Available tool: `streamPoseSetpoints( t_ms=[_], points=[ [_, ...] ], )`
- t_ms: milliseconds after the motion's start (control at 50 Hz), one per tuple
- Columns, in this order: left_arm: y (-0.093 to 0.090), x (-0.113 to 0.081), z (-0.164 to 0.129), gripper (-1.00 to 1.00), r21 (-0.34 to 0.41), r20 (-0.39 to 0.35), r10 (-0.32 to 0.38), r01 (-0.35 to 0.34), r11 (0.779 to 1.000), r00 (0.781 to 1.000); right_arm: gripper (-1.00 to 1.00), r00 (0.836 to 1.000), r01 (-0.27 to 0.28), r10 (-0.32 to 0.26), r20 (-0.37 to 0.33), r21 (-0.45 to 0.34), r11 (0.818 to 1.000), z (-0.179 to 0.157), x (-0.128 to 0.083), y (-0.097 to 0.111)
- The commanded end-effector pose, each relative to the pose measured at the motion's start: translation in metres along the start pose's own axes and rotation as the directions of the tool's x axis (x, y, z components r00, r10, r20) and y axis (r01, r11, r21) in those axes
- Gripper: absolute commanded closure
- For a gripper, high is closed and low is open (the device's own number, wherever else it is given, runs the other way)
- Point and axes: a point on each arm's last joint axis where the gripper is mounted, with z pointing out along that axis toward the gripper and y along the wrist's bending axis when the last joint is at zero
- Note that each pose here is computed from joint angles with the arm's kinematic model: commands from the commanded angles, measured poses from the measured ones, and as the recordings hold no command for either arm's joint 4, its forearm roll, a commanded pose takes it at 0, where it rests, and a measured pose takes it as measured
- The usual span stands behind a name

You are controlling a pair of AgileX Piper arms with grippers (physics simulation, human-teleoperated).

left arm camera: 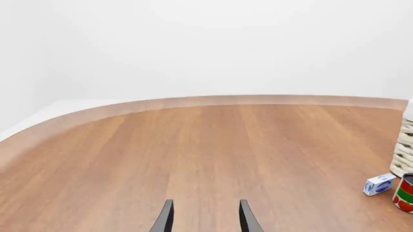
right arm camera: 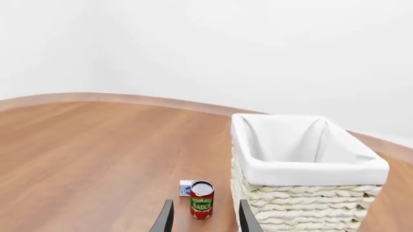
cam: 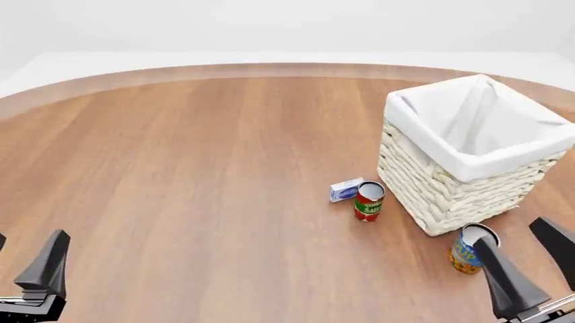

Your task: Pick up the ketchup, and put it in the basket.

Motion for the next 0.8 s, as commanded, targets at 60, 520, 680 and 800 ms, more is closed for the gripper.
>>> streamPoseSetpoints(
  t_ms=[60, 520, 680, 800],
  points=[
    [0.0, 0.0, 0.0, -1.0, 0.0, 0.0, 0.0, 0.0, 1.0, 1.0, -1.0, 1.0, -0.019, 0.02, 0.012, -0.093, 0.996, 0.005, -0.006, 0.005],
    [0.0, 0.0, 0.0, -1.0, 0.0, 0.0, 0.0, 0.0, 1.0, 1.0, -1.0, 0.999, -0.047, 0.05, 0.004, -0.282, 0.958, 0.041, -0.026, 0.026],
    [0.0, 0.0, 0.0, -1.0, 0.0, 0.0, 0.0, 0.0, 1.0, 1.0, -1.0, 0.998, -0.056, 0.059, -0.002, -0.34, 0.939, 0.053, -0.027, 0.037],
    [0.0, 0.0, 0.0, -1.0, 0.0, 0.0, 0.0, 0.0, 1.0, 1.0, -1.0, 0.997, -0.075, 0.075, -0.016, -0.367, 0.927, 0.06, -0.025, 0.043]
  ],
)
